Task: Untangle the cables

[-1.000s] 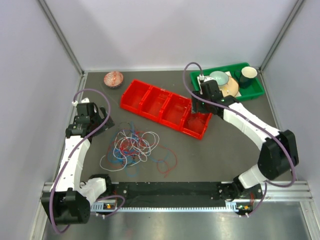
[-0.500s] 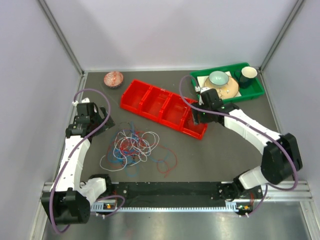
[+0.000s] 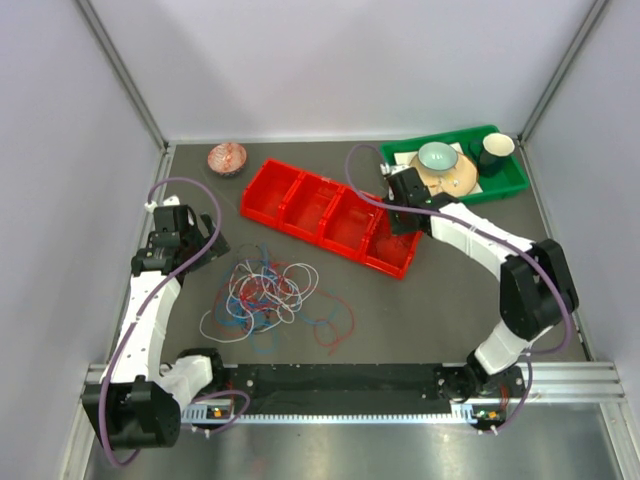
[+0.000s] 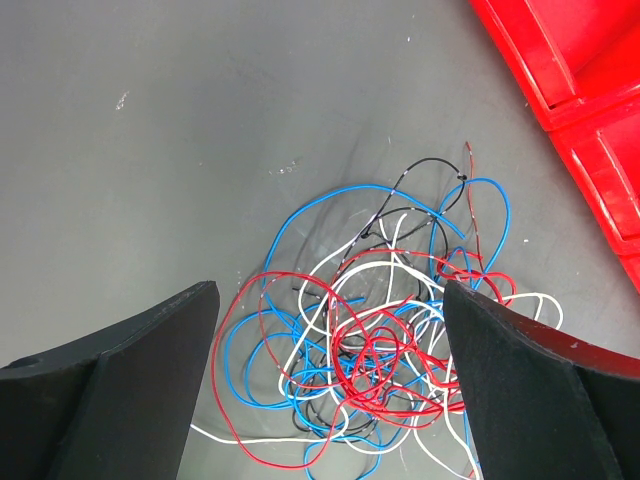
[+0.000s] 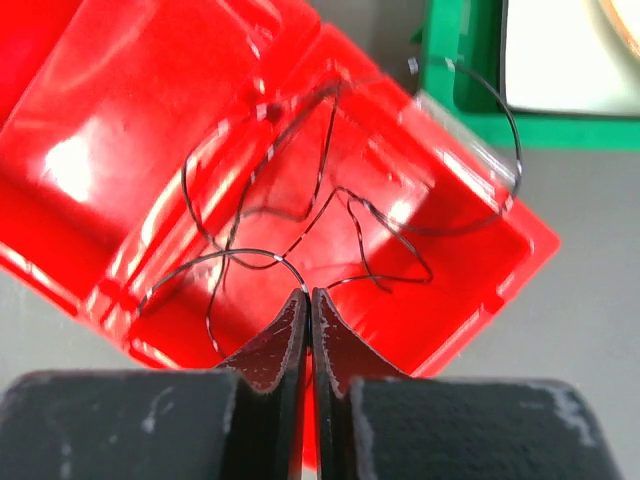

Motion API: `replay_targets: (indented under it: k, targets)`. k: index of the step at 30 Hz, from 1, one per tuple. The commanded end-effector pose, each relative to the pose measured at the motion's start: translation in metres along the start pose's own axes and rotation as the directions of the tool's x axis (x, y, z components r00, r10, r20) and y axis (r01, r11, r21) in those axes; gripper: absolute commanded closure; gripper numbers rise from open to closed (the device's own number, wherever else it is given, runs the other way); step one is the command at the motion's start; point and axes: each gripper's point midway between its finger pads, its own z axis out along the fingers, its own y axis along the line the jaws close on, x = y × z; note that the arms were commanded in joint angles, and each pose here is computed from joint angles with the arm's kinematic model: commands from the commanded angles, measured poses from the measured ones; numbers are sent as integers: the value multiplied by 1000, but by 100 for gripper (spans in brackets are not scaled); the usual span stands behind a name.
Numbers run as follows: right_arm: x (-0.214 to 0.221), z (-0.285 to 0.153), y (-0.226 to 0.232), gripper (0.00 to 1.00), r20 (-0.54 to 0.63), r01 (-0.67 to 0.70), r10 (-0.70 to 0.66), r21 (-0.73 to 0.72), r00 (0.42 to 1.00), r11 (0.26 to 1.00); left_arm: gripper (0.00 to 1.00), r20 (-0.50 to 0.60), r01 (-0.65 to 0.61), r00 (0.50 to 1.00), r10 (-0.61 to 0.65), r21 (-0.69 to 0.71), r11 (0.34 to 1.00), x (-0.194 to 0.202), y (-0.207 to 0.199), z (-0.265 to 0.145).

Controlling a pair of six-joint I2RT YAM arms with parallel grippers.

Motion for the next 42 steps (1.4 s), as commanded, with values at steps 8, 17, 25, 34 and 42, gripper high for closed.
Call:
replay_targets:
  k: [8,17,25,34,42]
  targets:
    - [-24,56,-6,100,12,-82,82,17,997,996,1,68,-4,998,2,29,1000,-18,-7,-11]
    - [2,43,-10,100,-8,-121,121,9,993,993,1,77,-9,997,8,17,1000,-18,-4,-12]
    - [-25,-8,-13,69,117,-140,142,-31,983,990,1,69,-3,998,0,33,999,-20,-9,-9]
    - [-60,-34,-15,50,202,-144,148,-35,968,989,1,67,0,998,-3,34,999,-19,-9,-8]
    - [-64,4,-31,43,143,-197,193,16,971,980,1,69,-1,998,-1,34,999,-19,-8,-10]
